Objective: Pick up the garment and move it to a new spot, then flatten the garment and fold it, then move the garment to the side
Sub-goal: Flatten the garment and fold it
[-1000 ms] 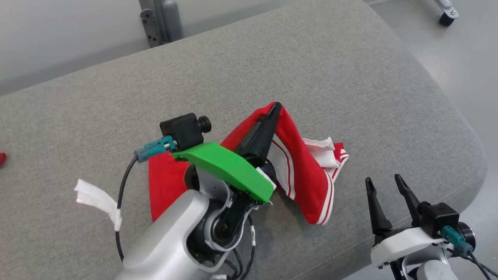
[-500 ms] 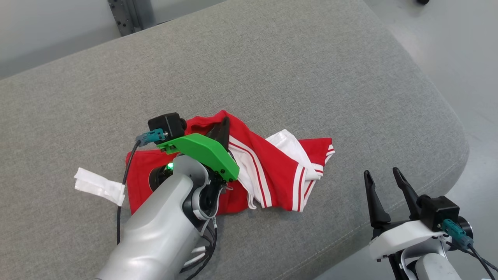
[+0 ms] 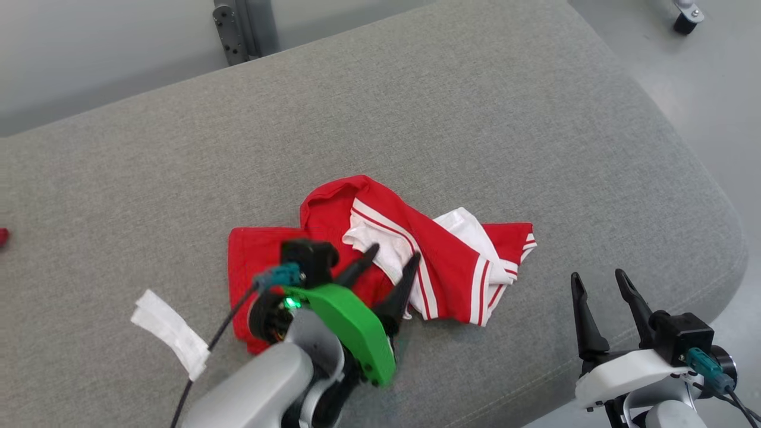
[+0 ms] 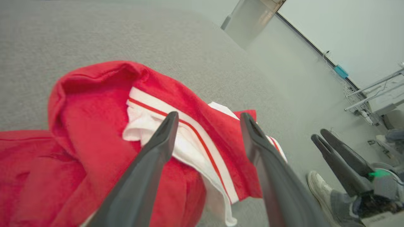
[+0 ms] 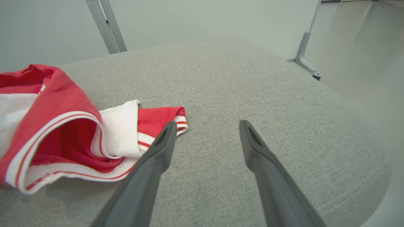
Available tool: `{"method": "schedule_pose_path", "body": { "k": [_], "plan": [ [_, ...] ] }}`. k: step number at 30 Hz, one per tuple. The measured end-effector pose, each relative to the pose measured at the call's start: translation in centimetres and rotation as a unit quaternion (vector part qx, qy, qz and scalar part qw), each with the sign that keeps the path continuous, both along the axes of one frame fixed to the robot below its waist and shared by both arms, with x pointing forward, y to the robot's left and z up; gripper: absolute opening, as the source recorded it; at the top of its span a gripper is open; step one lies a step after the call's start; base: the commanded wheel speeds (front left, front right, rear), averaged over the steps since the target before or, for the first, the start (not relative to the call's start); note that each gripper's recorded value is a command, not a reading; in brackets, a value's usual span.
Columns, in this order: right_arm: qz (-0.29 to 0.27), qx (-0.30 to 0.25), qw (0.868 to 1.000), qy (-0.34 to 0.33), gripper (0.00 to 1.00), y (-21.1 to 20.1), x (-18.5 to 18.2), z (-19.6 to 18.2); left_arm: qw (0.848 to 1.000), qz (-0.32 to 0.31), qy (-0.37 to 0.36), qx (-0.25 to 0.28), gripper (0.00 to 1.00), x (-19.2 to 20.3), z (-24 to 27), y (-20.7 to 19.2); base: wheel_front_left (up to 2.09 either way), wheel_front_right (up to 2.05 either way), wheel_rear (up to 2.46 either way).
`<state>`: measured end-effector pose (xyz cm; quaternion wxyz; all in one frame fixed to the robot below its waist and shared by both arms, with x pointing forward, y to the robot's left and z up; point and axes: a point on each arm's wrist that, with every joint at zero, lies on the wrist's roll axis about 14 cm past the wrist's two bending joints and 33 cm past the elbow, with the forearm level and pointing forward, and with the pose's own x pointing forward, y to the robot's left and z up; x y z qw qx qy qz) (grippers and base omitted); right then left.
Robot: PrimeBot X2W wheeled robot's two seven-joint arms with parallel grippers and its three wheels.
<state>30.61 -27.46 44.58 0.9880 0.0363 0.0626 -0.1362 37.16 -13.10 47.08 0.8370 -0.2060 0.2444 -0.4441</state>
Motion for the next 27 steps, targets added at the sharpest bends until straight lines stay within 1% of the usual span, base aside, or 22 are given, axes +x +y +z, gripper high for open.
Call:
{"method": "schedule_pose_path", "body": {
  "k": [2,7,10,15,16,17,19,20,22,23,25,27],
  "plan": [
    [0.008,0.001,1.000,-0.003,1.00,0.4,0.3,0.1,1.000,-0.018,0.009,0.012,1.00,-2.3,-0.1,0.5,0.00,0.00,0.00],
    [0.022,0.003,1.000,-0.006,1.00,1.2,1.0,0.1,0.999,-0.012,0.024,0.047,1.00,-4.1,-1.1,2.3,0.00,0.00,0.00],
    [0.024,0.003,1.000,-0.005,1.00,1.3,1.2,0.1,0.998,-0.020,0.032,0.057,1.00,-4.7,-1.7,2.2,0.00,0.00,0.00],
    [0.020,0.002,1.000,0.000,1.00,1.1,1.1,-0.1,0.997,-0.038,0.050,0.054,1.00,-5.6,-2.2,0.9,0.00,0.00,0.00],
    [0.019,0.002,1.000,0.001,1.00,1.0,1.0,-0.2,0.996,-0.040,0.052,0.057,0.95,-5.6,-2.5,0.7,0.00,0.00,0.00],
    [0.017,0.002,1.000,0.002,1.00,1.0,0.9,-0.2,0.996,-0.043,0.055,0.062,0.76,-5.6,-2.8,0.6,0.00,0.00,0.00],
    [0.014,0.002,1.000,0.004,1.00,0.8,0.7,-0.3,0.995,-0.046,0.057,0.067,0.49,-5.4,-3.2,0.3,0.00,0.00,0.00],
    [0.012,0.002,1.000,0.004,1.00,0.7,0.6,-0.3,0.995,-0.046,0.058,0.069,0.45,-5.3,-3.4,0.2,0.00,0.00,0.00],
    [0.007,0.002,1.000,0.004,1.00,0.4,0.5,-0.2,0.995,-0.048,0.060,0.070,0.22,-5.1,-3.7,-0.2,0.00,0.00,0.00],
    [0.005,0.003,1.000,0.004,1.00,0.3,0.4,-0.2,0.994,-0.048,0.060,0.071,0.00,-5.0,-3.7,-0.4,0.00,0.00,0.00],
    [0.001,0.003,1.000,0.004,1.00,0.1,0.2,-0.2,0.995,-0.050,0.060,0.069,0.00,-4.8,-3.8,-0.7,0.00,0.00,0.00],
    [-0.002,0.003,1.000,0.005,1.00,0.0,0.1,-0.2,0.995,-0.049,0.060,0.054,0.00,-4.5,-3.3,-1.2,0.00,0.00,0.00]
  ]
}}
